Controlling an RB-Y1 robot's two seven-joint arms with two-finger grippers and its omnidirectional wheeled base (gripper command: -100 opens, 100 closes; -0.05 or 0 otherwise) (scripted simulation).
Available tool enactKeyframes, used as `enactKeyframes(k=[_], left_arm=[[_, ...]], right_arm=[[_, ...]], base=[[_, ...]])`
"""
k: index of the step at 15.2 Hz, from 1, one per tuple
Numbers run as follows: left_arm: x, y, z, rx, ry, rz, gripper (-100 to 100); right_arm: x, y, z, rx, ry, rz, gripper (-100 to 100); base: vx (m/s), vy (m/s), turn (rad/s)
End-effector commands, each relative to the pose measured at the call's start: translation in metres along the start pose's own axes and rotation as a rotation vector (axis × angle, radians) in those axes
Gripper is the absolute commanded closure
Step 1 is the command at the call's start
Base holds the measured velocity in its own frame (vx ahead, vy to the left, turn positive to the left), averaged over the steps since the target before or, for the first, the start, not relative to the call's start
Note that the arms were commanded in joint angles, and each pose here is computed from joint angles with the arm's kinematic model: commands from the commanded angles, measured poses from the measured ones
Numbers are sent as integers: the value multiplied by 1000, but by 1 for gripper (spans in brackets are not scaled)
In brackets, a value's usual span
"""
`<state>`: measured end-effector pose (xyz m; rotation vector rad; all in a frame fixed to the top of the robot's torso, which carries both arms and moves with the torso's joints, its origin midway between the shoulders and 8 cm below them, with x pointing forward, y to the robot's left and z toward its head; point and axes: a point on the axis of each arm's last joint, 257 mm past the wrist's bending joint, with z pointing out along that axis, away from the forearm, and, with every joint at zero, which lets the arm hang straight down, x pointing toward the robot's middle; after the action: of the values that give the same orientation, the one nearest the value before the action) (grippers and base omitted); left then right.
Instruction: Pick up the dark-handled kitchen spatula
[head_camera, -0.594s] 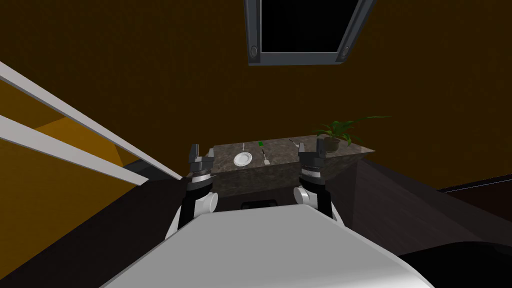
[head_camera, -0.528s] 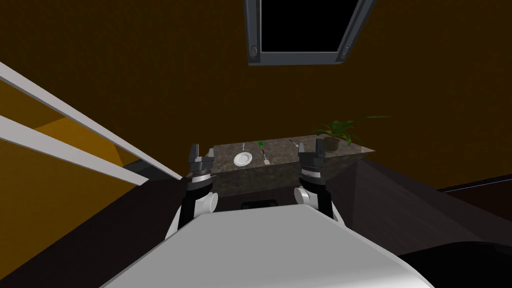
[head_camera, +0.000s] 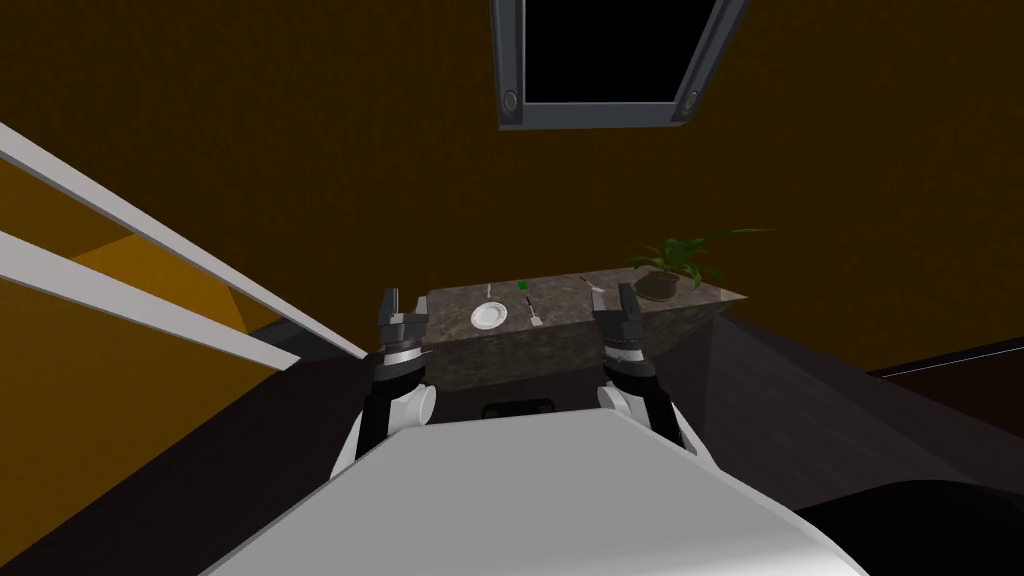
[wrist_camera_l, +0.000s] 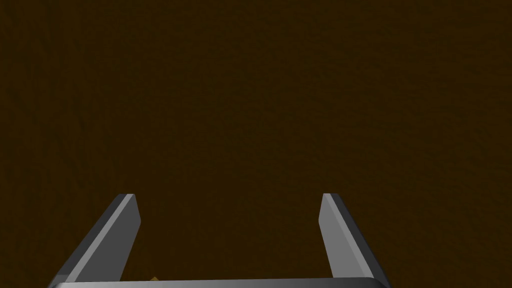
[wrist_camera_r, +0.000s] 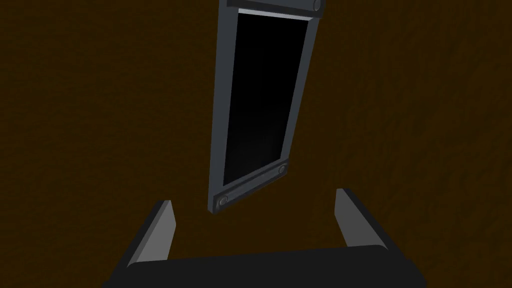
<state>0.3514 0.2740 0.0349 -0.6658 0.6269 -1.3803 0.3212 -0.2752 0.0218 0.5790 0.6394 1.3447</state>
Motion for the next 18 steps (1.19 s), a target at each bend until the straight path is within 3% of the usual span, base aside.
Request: enactKeyframes(k=[1, 5, 9, 10, 11, 12, 13, 14, 15, 16, 17, 18], left_arm=[[0, 0, 0, 0, 0, 0, 0], [0, 0, 0, 0, 0, 0, 0], [0, 0, 0, 0, 0, 0, 0], [0, 0, 0, 0, 0, 0, 0], [0, 0, 0, 0, 0, 0, 0], [0, 0, 0, 0, 0, 0, 0], [0, 0, 0, 0, 0, 0, 0], [0, 0, 0, 0, 0, 0, 0], [0, 0, 0, 0, 0, 0, 0], [0, 0, 0, 0, 0, 0, 0], [0, 0, 0, 0, 0, 0, 0], [0, 0, 0, 0, 0, 0, 0]], right_arm=[[5, -3, -6, 14, 28, -13, -100], [15, -13, -22, 63, 93, -40, -100], [28, -36, -58, 170, 187, -69, -100], [29, -36, -59, 171, 190, -70, -100], [32, -45, -74, 215, 222, -77, -100], [32, -46, -74, 217, 224, -77, -100], [35, -56, -92, 268, 256, -83, -100], [35, -56, -92, 268, 259, -83, -100], [36, -66, -112, 325, 288, -87, -100], [37, -67, -112, 326, 295, -88, -100], [37, -77, -134, 388, 321, -89, -100], [38, -77, -135, 389, 333, -91, -100]], base=[[-63, 78, -11], [-65, 81, 0], [-89, 120, 27], [-91, 108, 31], [-95, 118, 62], [-79, 123, 40], [-70, 141, 63], [-68, 130, 56], [-83, 132, 98], [-90, 123, 76], [-104, 110, 98], [-94, 100, 89]])
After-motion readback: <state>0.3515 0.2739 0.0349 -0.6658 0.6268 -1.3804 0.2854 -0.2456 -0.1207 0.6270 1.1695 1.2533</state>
